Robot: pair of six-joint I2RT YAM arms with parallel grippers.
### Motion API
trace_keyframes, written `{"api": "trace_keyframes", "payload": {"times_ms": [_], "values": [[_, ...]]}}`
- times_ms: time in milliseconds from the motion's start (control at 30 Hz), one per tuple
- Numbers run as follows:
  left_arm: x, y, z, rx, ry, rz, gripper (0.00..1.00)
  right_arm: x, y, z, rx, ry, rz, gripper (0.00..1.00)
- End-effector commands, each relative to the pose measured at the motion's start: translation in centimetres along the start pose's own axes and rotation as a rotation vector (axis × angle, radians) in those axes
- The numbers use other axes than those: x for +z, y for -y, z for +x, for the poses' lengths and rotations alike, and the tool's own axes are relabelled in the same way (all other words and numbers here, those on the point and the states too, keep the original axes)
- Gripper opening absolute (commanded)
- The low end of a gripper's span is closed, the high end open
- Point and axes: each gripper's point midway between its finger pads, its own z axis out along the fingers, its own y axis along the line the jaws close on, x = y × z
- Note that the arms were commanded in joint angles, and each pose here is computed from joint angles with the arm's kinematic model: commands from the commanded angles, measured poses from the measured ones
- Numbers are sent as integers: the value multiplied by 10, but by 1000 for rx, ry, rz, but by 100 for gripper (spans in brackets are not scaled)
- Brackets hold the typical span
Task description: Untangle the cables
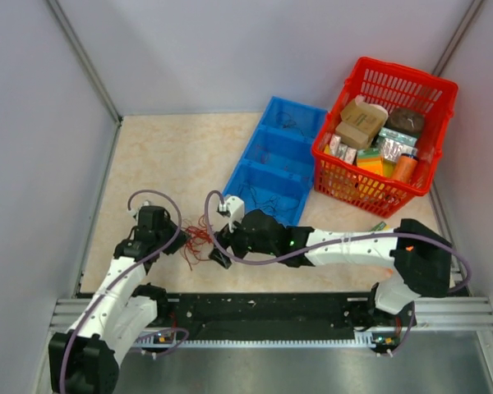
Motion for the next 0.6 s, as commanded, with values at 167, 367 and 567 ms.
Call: {"api": "trace_keyframes", "payload": {"times_ms": [167, 367, 567], "values": [[-46, 37, 3, 75, 30, 287, 6, 51, 29, -23, 14, 107, 62, 75], [-74, 58, 4, 121, 28, 411, 0, 60, 18, -12, 4, 82, -61, 61], [-99, 87, 3, 181, -8, 533, 0, 77, 22, -13, 23, 92, -38, 44]]}}
